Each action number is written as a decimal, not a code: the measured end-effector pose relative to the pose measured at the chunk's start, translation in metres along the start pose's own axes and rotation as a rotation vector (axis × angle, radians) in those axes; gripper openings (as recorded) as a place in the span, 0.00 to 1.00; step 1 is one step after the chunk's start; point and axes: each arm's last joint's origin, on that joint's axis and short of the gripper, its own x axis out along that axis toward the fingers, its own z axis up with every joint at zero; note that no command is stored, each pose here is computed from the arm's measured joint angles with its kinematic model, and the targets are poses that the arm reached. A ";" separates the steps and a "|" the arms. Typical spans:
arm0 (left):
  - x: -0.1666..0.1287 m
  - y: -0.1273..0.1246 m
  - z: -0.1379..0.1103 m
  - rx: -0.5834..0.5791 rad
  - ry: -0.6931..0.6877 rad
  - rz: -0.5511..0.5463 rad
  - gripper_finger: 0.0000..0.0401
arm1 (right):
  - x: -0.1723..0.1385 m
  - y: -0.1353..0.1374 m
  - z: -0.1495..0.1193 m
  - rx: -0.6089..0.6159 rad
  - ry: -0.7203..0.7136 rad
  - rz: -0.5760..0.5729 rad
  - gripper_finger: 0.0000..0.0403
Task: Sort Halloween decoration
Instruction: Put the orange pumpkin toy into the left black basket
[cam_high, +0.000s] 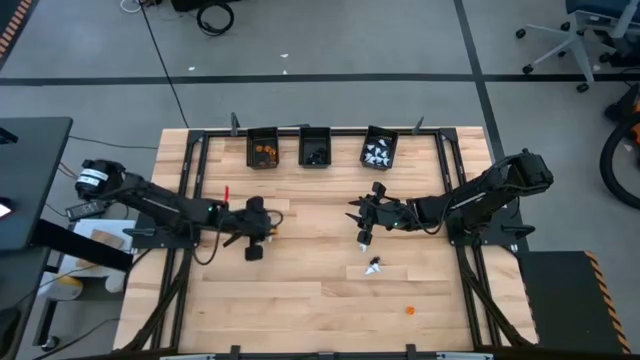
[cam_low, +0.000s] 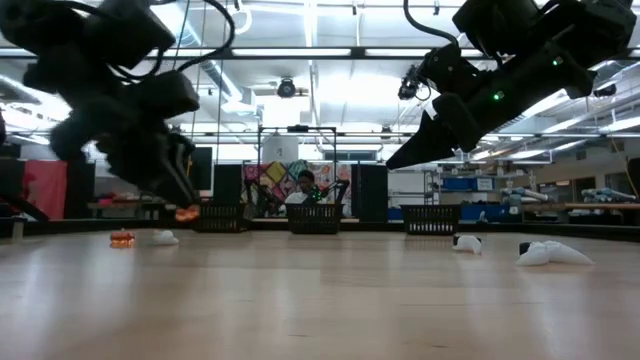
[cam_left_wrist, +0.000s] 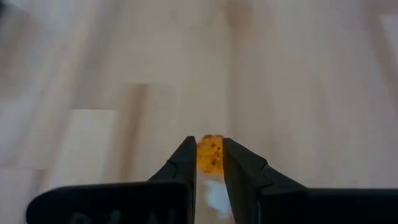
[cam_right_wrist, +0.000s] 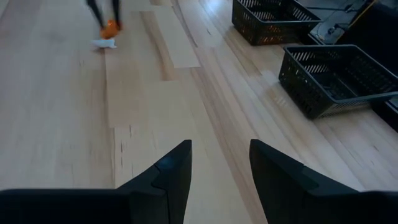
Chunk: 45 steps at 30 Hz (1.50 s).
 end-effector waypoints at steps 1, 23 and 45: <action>0.001 0.005 0.002 -0.011 -0.003 0.017 0.13 | 0.000 0.000 0.000 -0.002 0.000 0.000 0.41; 0.010 0.075 0.026 -0.110 -0.097 0.160 0.11 | 0.029 0.005 0.005 0.081 -0.203 0.135 0.41; -0.008 0.076 0.007 -0.170 -0.127 0.321 0.11 | 0.175 0.009 0.021 0.023 -0.197 0.249 0.49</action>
